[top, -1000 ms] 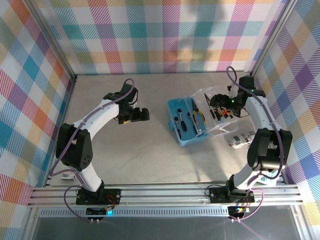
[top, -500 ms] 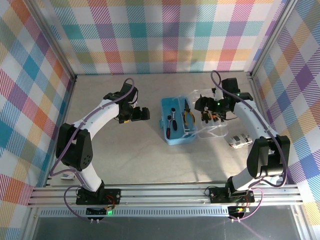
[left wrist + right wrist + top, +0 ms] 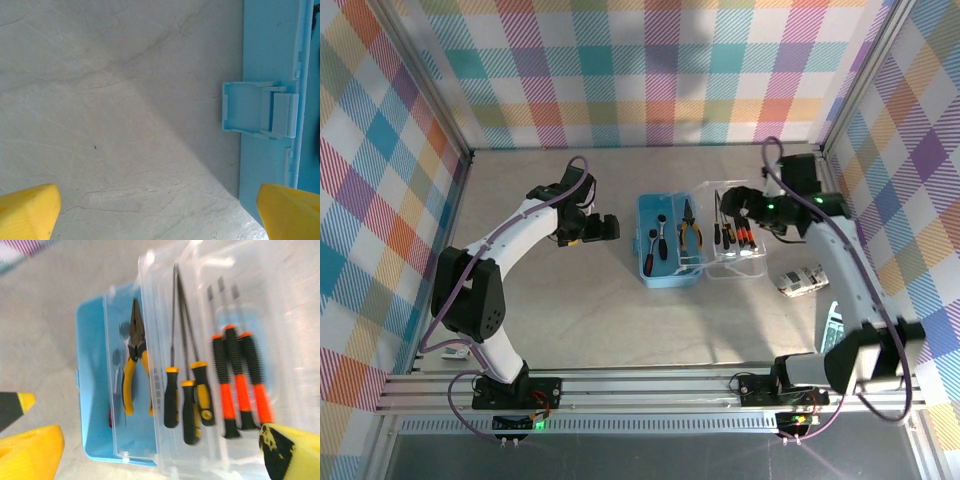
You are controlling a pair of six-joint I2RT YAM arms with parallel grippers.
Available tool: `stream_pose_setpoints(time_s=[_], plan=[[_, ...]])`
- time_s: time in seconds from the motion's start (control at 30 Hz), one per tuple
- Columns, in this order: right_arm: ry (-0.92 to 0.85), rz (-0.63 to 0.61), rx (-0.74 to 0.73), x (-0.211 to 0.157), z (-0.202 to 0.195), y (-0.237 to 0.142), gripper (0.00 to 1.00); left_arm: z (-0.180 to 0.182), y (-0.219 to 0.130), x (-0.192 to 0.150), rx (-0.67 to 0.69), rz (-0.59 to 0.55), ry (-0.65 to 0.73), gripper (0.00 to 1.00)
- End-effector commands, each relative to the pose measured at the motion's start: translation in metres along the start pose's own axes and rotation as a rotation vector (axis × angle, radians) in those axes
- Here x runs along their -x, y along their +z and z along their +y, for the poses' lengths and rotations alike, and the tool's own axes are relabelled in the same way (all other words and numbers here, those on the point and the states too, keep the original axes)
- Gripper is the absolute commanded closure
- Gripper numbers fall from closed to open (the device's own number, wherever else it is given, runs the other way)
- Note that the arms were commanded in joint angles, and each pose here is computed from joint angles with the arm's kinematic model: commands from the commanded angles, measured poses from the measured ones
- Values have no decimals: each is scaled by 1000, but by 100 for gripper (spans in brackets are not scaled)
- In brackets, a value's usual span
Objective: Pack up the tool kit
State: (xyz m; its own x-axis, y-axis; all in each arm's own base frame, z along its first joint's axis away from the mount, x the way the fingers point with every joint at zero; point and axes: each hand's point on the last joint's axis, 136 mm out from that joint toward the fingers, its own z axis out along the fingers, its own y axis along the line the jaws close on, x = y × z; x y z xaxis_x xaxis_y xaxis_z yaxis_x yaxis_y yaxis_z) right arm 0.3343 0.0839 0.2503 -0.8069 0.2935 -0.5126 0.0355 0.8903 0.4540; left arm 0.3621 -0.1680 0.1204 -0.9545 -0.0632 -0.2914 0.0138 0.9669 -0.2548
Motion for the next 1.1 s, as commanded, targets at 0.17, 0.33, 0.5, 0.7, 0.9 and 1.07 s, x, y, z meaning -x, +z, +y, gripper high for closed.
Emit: stream_pose_setpoints(time_s=[0.17, 0.33, 0.5, 0.7, 0.9, 1.07], plan=[[311, 0, -167, -90, -81, -19, 21, -7, 5, -3, -39, 15, 17, 0], [425, -2, -209, -128, -106, -9, 41, -10, 11, -3, -53, 32, 27, 0], [474, 35, -210, -143, -117, 11, 46, -13, 16, -1, -68, 40, 36, 0], [503, 33, -194, -135, -124, 41, 50, -16, 23, 0, -79, 52, 38, 0], [514, 17, -204, -118, -130, 59, 55, -15, 27, 0, -79, 59, 39, 0], [533, 21, -247, -116, -141, 71, 62, -15, 27, 0, -74, 60, 38, 0]])
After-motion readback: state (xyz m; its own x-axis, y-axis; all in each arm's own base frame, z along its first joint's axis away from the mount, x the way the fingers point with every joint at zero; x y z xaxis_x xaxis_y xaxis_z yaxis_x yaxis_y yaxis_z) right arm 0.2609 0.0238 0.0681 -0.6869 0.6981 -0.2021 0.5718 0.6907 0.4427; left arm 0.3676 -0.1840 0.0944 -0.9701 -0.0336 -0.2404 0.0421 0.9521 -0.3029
